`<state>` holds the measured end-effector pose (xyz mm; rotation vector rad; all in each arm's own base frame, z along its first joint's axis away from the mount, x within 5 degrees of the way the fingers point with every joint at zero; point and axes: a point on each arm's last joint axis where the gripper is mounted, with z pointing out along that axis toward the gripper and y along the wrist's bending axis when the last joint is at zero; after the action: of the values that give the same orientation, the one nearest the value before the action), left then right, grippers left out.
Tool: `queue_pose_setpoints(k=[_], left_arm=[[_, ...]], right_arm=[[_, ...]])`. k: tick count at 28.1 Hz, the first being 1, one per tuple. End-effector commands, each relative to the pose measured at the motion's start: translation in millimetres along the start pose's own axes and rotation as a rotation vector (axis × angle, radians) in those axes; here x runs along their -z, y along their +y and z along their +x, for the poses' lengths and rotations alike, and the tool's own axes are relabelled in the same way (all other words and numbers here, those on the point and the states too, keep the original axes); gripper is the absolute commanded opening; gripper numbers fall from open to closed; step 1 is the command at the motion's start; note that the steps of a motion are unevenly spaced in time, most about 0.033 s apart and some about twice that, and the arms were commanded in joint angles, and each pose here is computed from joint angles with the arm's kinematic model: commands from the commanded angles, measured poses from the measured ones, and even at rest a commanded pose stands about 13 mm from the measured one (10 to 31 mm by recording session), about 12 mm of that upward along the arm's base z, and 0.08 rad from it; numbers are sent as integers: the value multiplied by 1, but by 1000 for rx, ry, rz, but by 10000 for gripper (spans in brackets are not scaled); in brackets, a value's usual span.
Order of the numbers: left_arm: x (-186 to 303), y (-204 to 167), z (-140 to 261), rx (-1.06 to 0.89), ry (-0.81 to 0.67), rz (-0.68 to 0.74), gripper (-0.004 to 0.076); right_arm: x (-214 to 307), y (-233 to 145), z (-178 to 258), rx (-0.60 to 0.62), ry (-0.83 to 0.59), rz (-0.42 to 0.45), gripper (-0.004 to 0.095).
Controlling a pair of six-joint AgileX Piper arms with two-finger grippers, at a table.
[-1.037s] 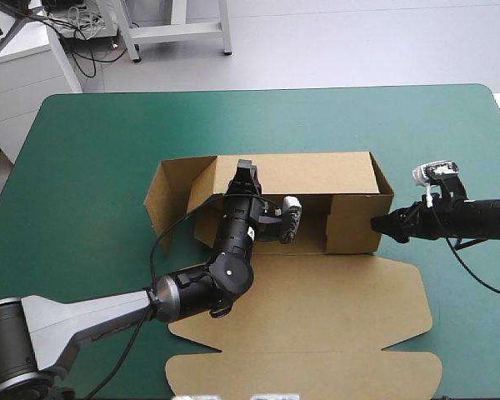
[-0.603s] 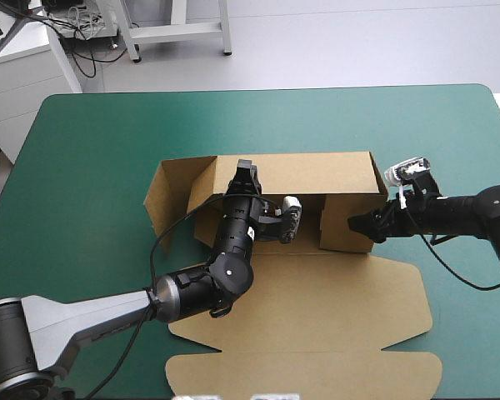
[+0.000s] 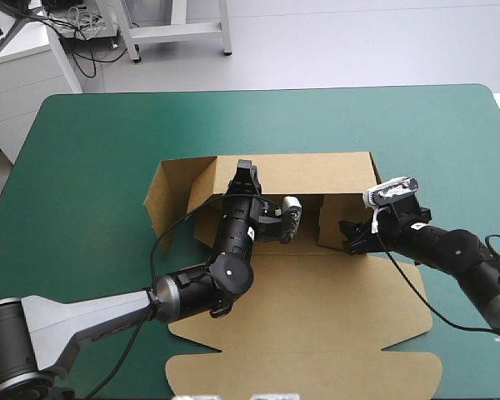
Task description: Fold the box
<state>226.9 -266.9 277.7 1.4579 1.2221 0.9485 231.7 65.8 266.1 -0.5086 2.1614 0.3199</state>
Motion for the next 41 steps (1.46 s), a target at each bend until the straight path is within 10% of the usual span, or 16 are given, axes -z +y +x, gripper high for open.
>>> queue_pose_setpoints(k=[1,8,17,25,41], left_arm=[[8,21,1,-15,-14,-95,-10],[8,21,1,-16,-16,-94,-10],[8,21,0,-16,-18,-92,56],[8,19,-3,-18,-54,-72,467],[42,17,-29,-33,-70,-145,442]], right_arm=[[6,1,-16,-5,-133,90,597],[5,4,-22,37,-185,139,-17],[5,2,-24,-12,-214,165,-20],[6,0,-25,-49,-229,177,-20],[-25,-23,-55,-55,-271,304,-19]])
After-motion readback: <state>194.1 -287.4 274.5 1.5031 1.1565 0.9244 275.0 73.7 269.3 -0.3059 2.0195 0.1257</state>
